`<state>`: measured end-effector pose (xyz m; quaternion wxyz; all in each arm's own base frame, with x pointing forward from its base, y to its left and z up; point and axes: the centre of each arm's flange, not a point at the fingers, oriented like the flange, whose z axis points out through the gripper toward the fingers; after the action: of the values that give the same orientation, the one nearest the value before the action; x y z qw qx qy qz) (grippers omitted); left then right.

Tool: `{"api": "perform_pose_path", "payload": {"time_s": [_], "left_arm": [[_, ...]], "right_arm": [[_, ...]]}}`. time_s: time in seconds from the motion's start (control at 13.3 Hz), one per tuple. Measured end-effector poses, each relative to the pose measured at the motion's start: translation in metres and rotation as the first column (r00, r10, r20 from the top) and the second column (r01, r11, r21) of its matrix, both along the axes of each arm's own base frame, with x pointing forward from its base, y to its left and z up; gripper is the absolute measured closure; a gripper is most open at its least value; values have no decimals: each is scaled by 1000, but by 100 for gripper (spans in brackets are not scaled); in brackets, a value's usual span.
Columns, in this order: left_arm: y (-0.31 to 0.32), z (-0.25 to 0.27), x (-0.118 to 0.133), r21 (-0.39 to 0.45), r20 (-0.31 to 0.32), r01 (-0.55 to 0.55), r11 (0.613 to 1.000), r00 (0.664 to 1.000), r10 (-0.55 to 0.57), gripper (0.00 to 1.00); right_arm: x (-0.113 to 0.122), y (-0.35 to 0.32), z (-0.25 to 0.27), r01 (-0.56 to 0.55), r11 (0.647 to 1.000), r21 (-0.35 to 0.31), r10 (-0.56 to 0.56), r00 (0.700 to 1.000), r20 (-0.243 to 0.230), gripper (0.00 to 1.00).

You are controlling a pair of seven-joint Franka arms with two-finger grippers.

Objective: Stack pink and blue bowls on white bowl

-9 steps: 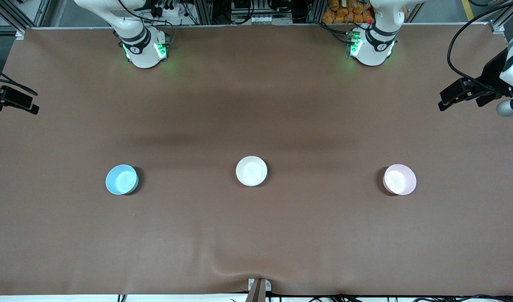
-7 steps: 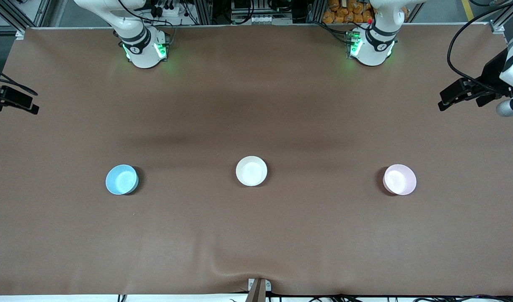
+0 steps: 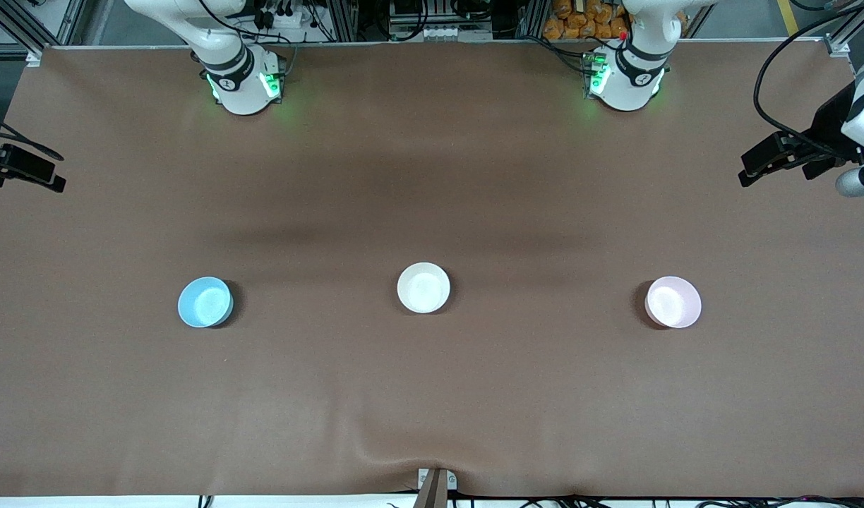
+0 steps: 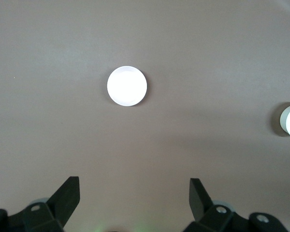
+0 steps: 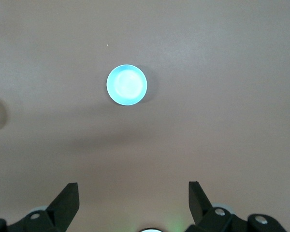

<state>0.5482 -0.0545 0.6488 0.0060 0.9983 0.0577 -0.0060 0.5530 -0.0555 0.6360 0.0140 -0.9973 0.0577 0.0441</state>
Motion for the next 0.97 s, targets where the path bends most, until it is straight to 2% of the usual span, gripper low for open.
{"api": "perform_pose_path", "payload": {"time_s": [0.6,0.97], "left_arm": [[-2,2,1,-2,10,19,1000,1000,-19,0],[-26,7,-2,-3,20,62,998,998,-62,0]], "right_arm": [[0,0,-1,0,1000,0,0,1000,-6,0],[0,7,-3,-13,1000,1,13,1000,-11,0]]}}
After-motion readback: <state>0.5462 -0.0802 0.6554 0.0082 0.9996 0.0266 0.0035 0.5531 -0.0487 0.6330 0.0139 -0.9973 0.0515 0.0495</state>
